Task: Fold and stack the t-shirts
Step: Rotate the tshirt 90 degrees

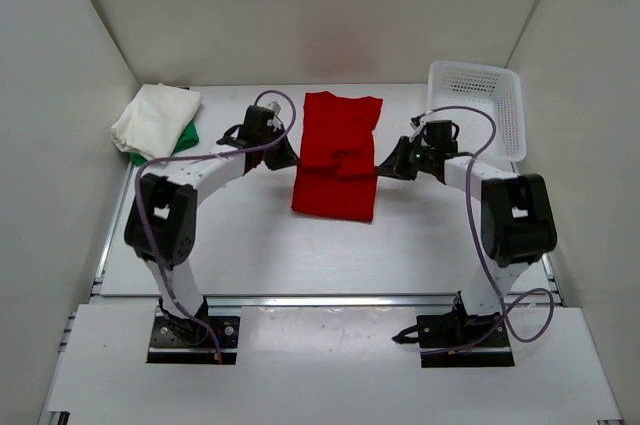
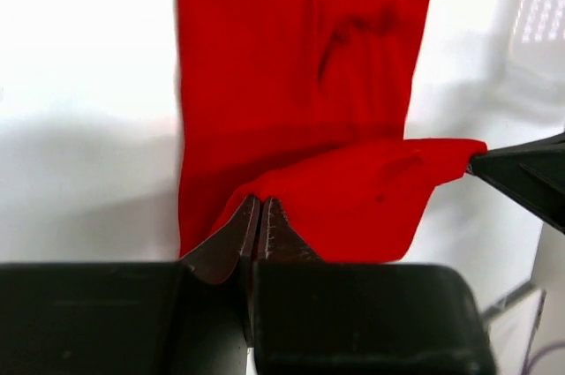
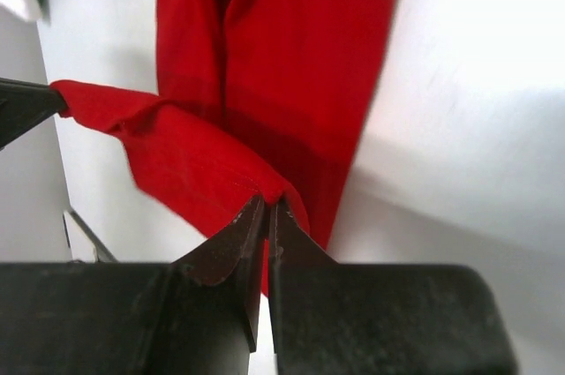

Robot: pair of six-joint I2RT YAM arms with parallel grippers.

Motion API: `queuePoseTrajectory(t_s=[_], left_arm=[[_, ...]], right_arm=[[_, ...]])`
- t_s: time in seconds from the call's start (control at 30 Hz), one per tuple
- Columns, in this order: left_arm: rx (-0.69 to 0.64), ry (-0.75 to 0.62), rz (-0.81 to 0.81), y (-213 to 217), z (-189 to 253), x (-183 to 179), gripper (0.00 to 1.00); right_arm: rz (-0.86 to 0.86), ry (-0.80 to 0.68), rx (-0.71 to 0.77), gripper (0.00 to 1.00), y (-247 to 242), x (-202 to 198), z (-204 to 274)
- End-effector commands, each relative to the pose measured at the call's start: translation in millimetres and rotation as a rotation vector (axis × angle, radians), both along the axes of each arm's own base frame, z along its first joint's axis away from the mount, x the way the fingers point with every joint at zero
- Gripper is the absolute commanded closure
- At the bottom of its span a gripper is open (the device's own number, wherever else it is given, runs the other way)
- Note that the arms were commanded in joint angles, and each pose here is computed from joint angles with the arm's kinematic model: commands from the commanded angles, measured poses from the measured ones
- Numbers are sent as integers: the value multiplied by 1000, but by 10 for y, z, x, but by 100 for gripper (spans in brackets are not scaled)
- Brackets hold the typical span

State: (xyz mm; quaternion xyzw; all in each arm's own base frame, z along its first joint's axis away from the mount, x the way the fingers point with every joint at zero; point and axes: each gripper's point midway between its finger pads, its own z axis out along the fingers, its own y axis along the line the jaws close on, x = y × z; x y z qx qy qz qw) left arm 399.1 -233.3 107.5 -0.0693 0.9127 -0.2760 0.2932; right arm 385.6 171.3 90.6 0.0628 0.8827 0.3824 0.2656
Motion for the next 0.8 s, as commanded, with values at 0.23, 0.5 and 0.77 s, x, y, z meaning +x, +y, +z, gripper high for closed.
queuePoseTrajectory(t_s=[0.23, 0.5, 0.77], left_arm=[[91, 33, 11, -126, -313, 621, 96], [-79, -109, 82, -52, 137, 608, 69], [-151, -211, 69, -200, 370, 20, 60]], right_arm=[[14, -49, -12, 100, -25, 675, -124], [8, -109, -12, 85, -64, 816, 153], [-1, -234, -109, 75, 50, 588, 462]])
